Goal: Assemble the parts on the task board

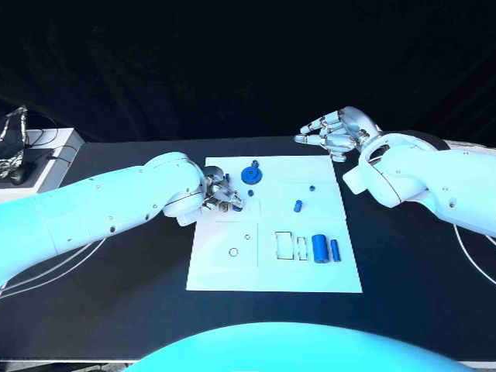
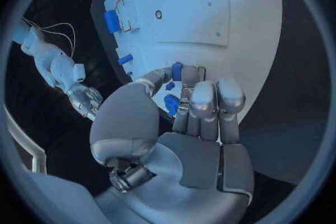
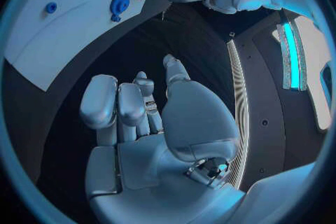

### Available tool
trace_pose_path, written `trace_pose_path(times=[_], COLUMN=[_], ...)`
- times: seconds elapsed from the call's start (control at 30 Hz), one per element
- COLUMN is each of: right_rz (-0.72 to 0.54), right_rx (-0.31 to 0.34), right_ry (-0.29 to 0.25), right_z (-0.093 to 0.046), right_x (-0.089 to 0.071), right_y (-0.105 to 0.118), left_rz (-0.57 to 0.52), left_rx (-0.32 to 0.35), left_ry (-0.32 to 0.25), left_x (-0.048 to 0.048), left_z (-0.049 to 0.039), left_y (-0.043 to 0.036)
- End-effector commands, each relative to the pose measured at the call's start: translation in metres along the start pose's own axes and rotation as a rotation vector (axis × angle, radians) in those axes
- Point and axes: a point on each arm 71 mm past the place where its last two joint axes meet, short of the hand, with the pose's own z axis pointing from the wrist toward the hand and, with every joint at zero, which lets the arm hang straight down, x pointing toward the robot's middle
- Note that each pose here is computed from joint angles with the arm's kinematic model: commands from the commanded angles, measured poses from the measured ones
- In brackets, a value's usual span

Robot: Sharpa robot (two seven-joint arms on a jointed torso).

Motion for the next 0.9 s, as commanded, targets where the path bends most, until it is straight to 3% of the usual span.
trace_pose_path(times=[0.03, 0.9], right_rz=[-0.008, -0.008], right_rx=[-0.009, -0.008], right_ry=[0.017, 0.018], right_z=[0.0001, -0.0001], right_x=[0.0015, 0.0013], right_y=[0.0008, 0.0005], left_rz=[0.024, 0.051], left_rx=[-0.008, -0.015], left_ry=[0.027, 0.061], left_x=[0.0046, 0.0117], left_z=[0.0013, 0.0057], left_y=[-0.0006, -0.0056])
